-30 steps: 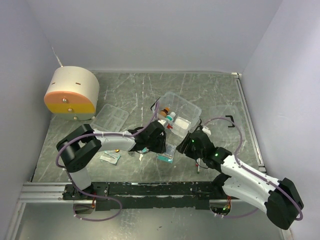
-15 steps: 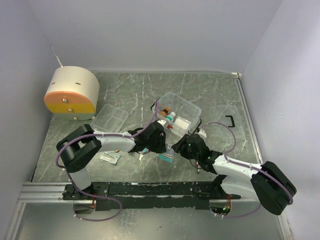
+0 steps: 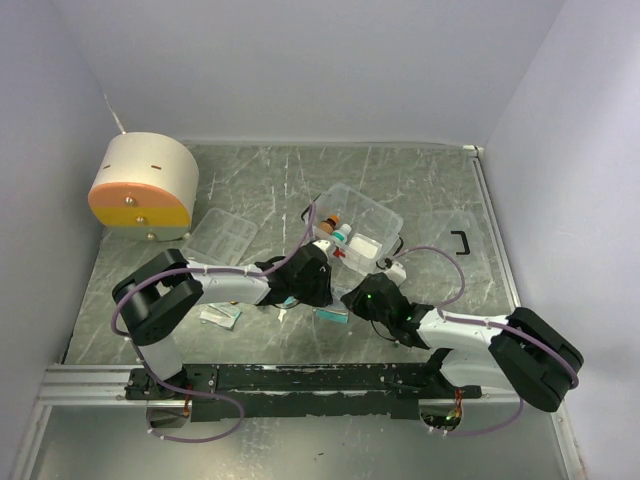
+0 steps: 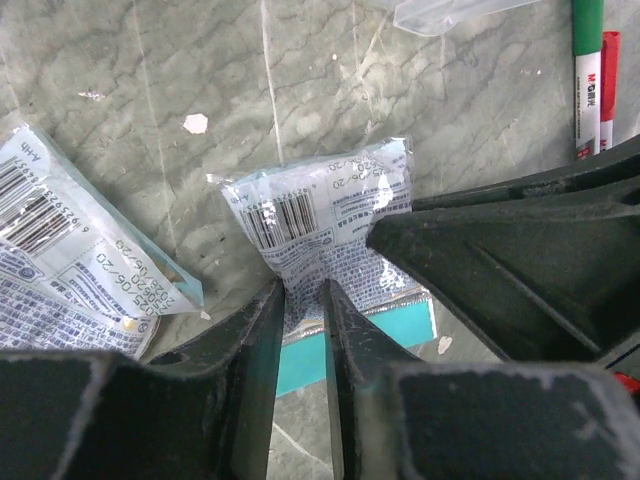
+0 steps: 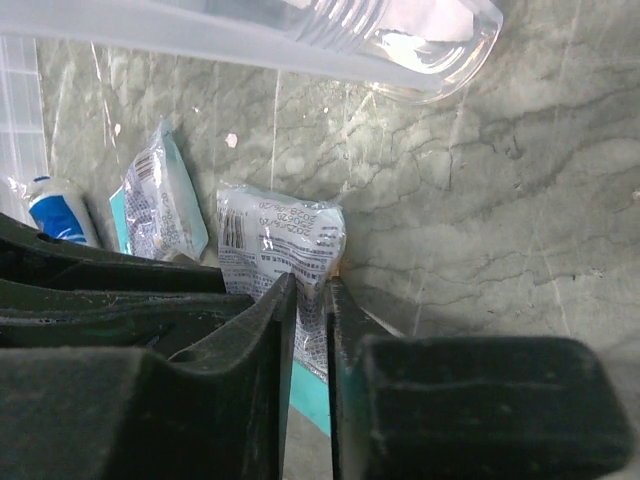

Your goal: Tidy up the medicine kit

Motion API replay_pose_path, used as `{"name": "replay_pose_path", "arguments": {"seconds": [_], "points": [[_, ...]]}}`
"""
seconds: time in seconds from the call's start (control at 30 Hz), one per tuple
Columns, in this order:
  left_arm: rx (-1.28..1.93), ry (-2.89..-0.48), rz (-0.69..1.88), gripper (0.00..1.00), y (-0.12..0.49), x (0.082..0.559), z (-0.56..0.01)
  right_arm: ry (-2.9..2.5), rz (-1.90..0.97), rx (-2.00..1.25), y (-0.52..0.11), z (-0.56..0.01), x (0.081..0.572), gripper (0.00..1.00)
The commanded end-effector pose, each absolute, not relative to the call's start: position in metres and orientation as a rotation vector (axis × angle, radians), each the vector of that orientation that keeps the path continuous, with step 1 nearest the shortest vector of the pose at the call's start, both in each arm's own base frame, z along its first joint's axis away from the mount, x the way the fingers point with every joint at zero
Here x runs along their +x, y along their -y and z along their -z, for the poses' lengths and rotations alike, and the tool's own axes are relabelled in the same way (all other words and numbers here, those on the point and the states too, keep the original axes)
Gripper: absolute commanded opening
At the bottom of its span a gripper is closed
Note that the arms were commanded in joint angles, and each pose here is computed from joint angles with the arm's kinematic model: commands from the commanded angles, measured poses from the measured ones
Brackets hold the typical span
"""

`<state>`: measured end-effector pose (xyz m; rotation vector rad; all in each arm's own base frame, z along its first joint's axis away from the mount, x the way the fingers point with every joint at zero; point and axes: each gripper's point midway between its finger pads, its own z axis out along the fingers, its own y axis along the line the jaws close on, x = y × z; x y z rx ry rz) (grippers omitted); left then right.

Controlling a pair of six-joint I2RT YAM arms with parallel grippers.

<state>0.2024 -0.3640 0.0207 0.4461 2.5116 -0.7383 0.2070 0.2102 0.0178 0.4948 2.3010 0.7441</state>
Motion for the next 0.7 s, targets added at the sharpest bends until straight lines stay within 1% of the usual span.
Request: {"name": "replay_pose_path", "arguments": {"seconds": [0.0,0.1,0.17,0.33,0.43,0.5,0.67], "points": [[0.458,-2.581,0.660,0.35,0.344,0.188,0.002,-2.274,-0.698,0.541,-0.206,-0.022,0.213,0.12],[0.441,-2.574,0.637,0.41,0.341,0.191,-0.002,-2.264,-0.690,0.538,-0.204,-0.025,0.214,0.04],[0.434,-2.554,0.632,0.45,0.340,0.194,-0.012,-2.261,-0.688,0.524,-0.204,-0.029,0.214,0.00],[0.414,-2.454,0.597,0.57,0.334,0.208,-0.057,-2.253,-0.706,0.408,-0.210,-0.048,0.214,0.00],[0.352,-2.364,0.485,0.62,0.314,0.225,-0.088,-2.255,-0.720,0.330,-0.214,-0.058,0.213,0.00],[0.312,-2.302,0.409,0.64,0.296,0.234,-0.111,-2.253,-0.737,0.288,-0.217,-0.067,0.212,0.00],[0.189,-2.105,0.308,0.64,0.252,0.248,-0.182,-2.194,-0.808,0.247,-0.227,-0.105,0.216,0.00]]}}
